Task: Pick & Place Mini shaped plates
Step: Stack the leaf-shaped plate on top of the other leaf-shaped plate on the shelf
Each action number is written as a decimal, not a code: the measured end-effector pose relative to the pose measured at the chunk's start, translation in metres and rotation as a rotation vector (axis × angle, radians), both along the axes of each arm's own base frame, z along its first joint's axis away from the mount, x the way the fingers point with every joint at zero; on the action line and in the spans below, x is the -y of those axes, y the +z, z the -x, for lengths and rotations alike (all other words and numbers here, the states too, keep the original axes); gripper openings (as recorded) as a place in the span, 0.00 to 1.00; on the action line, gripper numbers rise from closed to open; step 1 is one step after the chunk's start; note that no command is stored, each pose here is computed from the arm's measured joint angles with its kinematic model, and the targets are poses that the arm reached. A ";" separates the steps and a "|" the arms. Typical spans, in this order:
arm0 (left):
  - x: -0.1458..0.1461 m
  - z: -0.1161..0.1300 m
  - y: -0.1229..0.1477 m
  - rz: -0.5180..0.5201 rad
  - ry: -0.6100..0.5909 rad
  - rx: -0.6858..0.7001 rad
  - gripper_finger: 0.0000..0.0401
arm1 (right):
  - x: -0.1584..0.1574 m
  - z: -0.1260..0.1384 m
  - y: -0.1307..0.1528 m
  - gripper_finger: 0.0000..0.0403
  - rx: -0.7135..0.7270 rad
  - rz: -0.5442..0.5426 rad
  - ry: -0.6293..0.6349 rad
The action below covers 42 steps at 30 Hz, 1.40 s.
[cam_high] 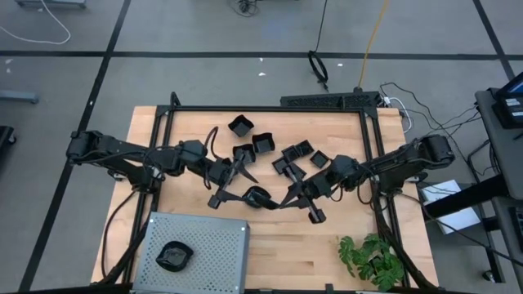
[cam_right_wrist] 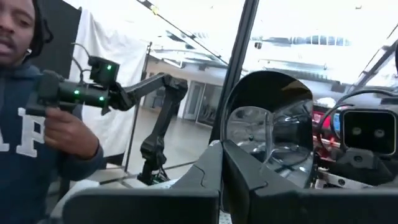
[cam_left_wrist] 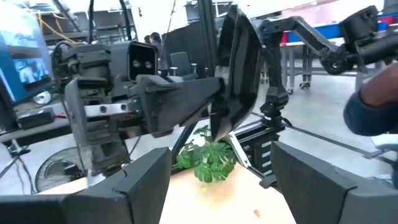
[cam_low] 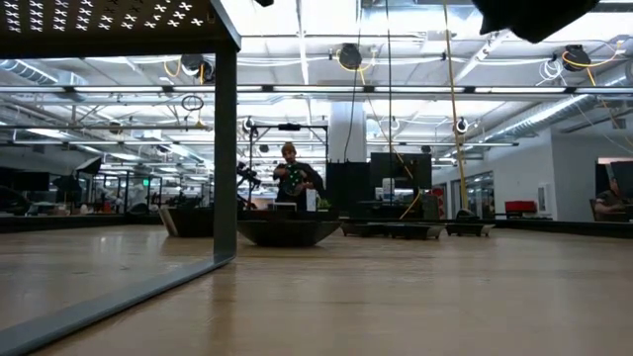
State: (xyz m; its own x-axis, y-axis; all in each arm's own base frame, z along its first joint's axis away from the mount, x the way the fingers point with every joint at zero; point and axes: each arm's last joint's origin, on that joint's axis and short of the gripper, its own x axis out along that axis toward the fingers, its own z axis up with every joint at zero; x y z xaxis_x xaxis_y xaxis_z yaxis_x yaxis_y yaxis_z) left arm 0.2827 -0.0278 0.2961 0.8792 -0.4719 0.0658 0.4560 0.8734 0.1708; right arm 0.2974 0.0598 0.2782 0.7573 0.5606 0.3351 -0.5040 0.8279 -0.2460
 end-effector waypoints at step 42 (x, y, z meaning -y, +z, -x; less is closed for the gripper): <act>0.005 0.002 0.004 -0.007 -0.095 0.046 0.06 | 0.012 -0.009 -0.009 0.00 -0.041 -0.108 0.000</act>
State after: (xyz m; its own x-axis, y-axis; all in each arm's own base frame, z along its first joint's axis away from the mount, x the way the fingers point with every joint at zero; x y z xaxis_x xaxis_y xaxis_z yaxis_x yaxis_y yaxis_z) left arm 0.2807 -0.0323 0.3000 0.8267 -0.5535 0.1011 0.5283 0.8254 0.1992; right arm 0.3061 0.0477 0.2696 0.7716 0.5229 0.3623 -0.5116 0.8485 -0.1349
